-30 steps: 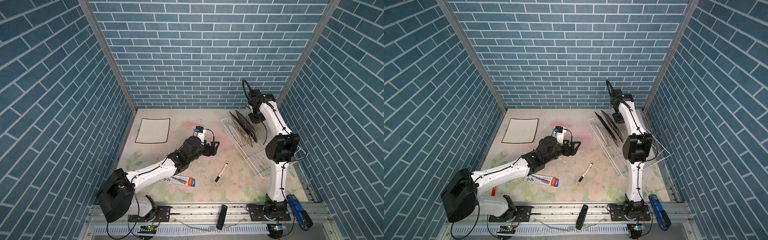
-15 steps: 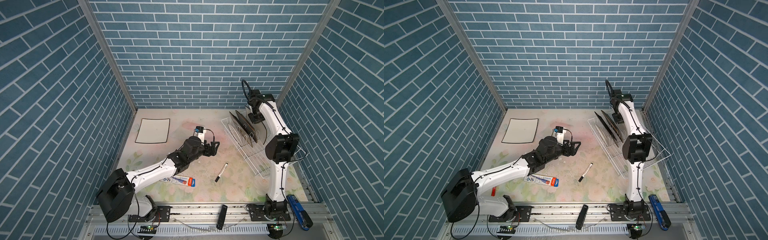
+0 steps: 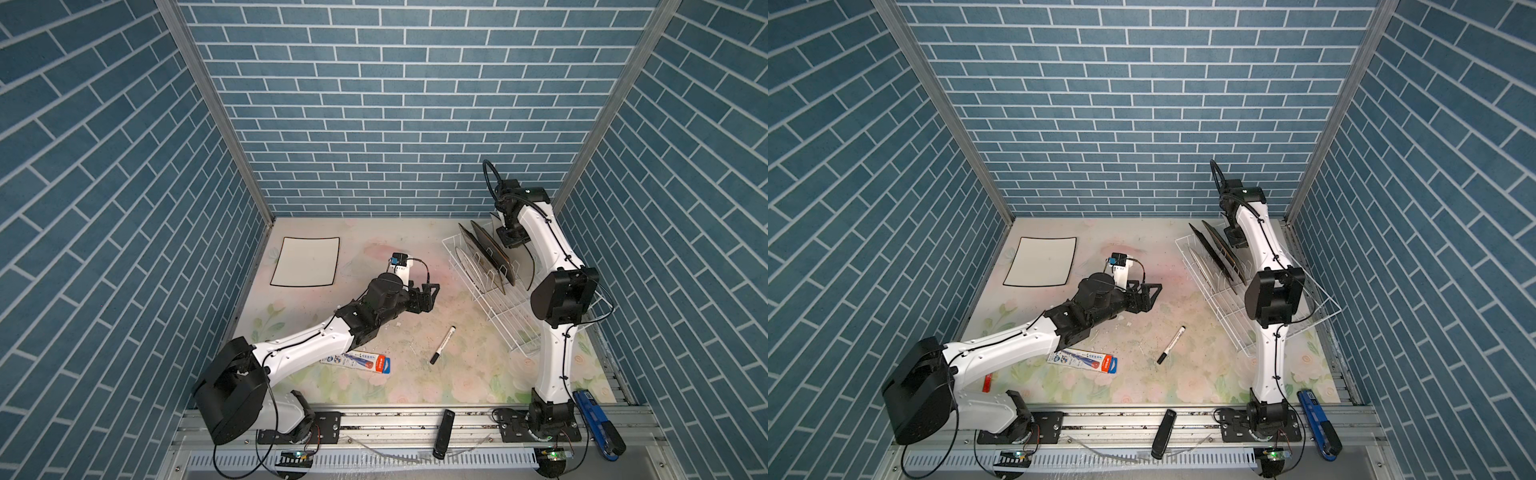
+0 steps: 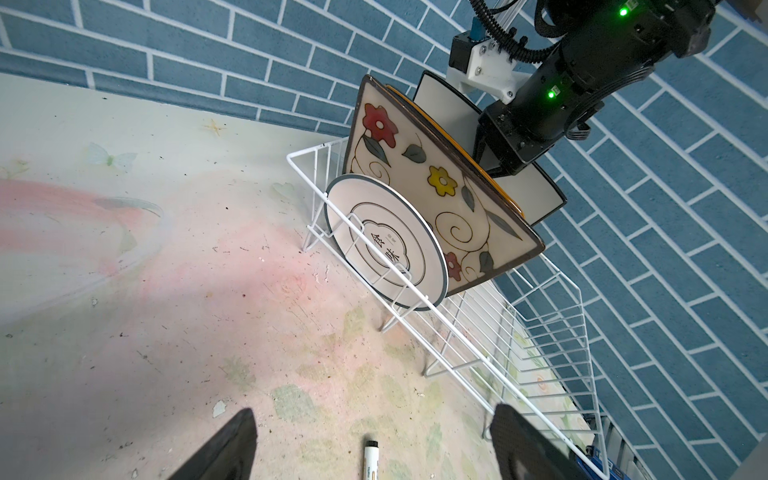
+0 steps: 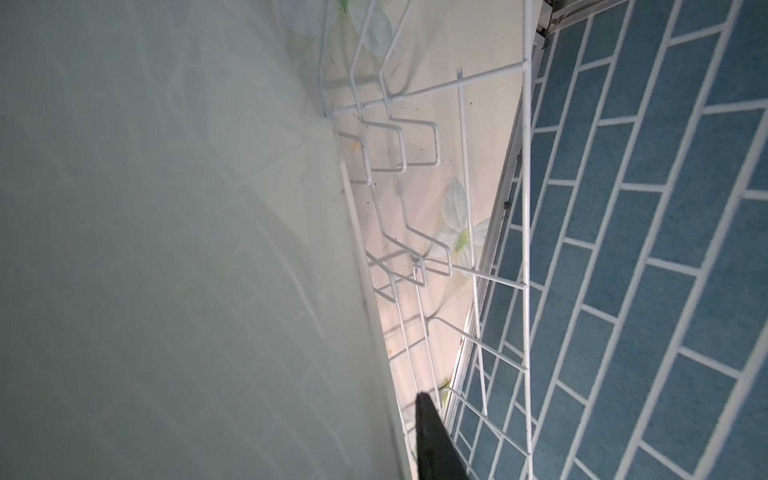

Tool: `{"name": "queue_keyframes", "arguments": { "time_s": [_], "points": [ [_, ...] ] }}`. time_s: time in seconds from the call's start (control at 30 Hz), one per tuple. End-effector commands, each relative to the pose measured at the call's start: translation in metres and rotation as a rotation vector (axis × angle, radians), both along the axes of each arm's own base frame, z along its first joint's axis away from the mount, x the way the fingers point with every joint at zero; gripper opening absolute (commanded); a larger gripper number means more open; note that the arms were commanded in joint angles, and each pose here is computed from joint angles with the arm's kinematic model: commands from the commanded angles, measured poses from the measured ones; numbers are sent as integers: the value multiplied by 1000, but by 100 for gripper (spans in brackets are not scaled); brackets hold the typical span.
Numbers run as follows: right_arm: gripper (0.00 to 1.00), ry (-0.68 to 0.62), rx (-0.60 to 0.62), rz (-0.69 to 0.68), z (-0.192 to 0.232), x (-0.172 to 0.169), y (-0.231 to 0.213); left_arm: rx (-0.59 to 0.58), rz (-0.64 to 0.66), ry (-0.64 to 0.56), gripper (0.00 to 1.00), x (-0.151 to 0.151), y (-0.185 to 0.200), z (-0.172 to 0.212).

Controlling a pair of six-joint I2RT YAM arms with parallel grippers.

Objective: Unload the plates from the dish rack

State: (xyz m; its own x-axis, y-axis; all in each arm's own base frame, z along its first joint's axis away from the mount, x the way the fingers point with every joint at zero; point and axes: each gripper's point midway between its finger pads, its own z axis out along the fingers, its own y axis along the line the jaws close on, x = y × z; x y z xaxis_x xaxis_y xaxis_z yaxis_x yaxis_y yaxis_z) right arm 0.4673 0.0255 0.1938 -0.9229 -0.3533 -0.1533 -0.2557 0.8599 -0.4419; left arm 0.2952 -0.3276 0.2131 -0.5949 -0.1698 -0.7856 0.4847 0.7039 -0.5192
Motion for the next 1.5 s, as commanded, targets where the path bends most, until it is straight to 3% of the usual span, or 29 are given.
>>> {"name": "queue_keyframes", "arguments": {
  "time_s": [0.0, 0.8, 1.47],
  "points": [
    [0, -9, 42, 27, 33, -27, 11, 4, -1, 5, 90, -3, -1, -4],
    [0, -100, 17, 34, 69, -35, 11, 3, 15, 11, 90, -7, 6, -9],
    [0, -270, -36, 42, 126, -48, 7, -2, 14, 12, 90, -9, 7, -7]
  ]
}}
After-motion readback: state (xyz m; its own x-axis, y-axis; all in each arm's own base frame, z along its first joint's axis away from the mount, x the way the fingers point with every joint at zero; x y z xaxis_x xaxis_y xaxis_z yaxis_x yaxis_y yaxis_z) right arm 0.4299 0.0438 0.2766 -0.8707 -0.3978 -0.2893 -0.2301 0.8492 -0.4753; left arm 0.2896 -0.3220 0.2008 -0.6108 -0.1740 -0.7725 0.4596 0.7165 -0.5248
